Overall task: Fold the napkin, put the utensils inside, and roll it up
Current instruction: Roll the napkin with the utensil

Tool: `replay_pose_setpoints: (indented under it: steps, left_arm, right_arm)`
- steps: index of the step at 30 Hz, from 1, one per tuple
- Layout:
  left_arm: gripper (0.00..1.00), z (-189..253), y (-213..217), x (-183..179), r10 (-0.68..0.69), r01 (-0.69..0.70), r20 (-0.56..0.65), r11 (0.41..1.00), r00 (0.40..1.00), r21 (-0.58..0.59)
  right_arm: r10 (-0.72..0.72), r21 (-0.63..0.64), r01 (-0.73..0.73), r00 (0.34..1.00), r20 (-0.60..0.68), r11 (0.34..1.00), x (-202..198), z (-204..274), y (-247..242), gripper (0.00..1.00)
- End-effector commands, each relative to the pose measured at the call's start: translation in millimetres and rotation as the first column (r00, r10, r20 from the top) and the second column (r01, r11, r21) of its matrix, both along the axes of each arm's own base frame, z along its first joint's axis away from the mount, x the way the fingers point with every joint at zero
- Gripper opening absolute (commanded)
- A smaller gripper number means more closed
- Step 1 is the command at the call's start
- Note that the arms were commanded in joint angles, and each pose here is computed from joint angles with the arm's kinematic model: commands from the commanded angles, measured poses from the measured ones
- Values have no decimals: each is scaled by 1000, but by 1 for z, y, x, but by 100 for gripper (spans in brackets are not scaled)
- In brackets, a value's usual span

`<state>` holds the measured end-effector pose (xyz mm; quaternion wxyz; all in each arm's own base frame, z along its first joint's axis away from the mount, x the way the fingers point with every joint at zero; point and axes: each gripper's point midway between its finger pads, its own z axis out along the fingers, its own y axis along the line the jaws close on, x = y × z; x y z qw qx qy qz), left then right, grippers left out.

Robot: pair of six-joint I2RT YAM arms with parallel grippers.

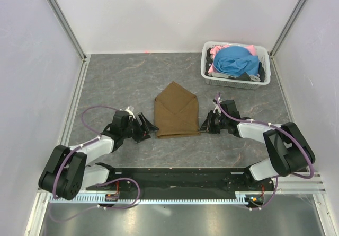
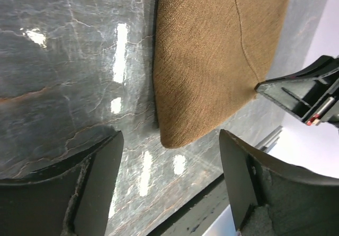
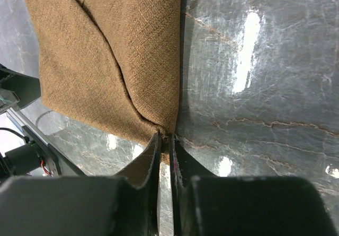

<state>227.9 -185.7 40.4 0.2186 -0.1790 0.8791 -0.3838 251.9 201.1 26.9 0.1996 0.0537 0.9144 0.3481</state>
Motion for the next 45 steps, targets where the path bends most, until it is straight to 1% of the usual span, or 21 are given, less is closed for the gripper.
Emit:
replay_pose_setpoints:
  steps: [1,3,9,14,21,23,25,26,31,34,35,37,38,39,40,42,43,44,45]
  left_arm:
    - [75,2,-6,5,16,-17,-11,998,1000,-59]
    - [71,-3,-6,1,14,-16,-34,998,999,-57]
    - [63,-21,-4,-7,25,-30,-102,998,994,-48]
    - [60,-33,-7,-8,27,-34,-129,998,991,-50]
    - [52,-43,-10,-6,25,-32,-150,998,988,-48]
    - [46,-46,-12,-7,17,-25,-158,999,987,-47]
    - [44,-47,-12,-7,16,-23,-163,999,986,-45]
    - [41,-48,-13,-8,15,-23,-167,999,986,-44]
    - [31,-51,-13,-6,21,-28,-175,999,984,-39]
    - [23,-48,-16,0,17,-25,-169,999,985,-48]
    - [13,-47,-17,2,13,-21,-165,998,986,-51]
    - [4,-43,-21,5,-4,-7,-169,998,986,-64]
    - [2,-44,-22,5,-10,-2,-176,998,984,-67]
    - [2,-41,-24,4,-24,10,-177,997,984,-78]
    - [2,-41,-26,4,-33,18,-187,997,982,-81]
    - [2,-37,-28,2,-58,38,-196,994,979,-101]
    - [2,-35,-30,2,-67,44,-206,993,976,-110]
    - [2,-35,-31,1,-77,53,-216,992,973,-118]
    - [2,-33,-32,-2,-97,66,-231,988,968,-140]
  right_arm:
    - [12,8,-12,999,31,1000,7,2,4,11]
    - [12,12,-12,1000,26,1000,7,1,4,10]
    - [11,21,-12,1000,29,1000,8,2,6,9]
    - [9,21,-10,1000,30,1000,8,2,6,9]
    - [7,27,-8,999,32,1000,6,1,6,9]
    - [5,26,-6,1000,30,1000,6,1,6,9]
    - [6,29,-7,999,34,1000,7,1,6,9]
    - [5,32,-6,999,33,999,7,1,7,9]
    - [5,34,-6,999,34,999,8,0,7,9]
    - [14,31,-16,999,49,999,9,2,7,9]
    - [18,21,-19,999,45,1000,7,1,6,11]
    - [37,-9,-36,995,94,999,12,10,3,14]
    - [38,-38,-35,995,89,999,10,9,-1,18]
    - [52,-83,-41,989,140,996,15,15,-6,23]
    - [51,-108,-33,984,172,994,22,23,-10,33]
    - [46,-181,-7,975,215,983,25,34,-23,42]
    - [66,-213,-9,963,260,977,30,43,-27,53]
    - [81,-240,-11,956,282,971,29,49,-29,58]
    - [87,-253,0,938,334,967,32,62,-31,61]
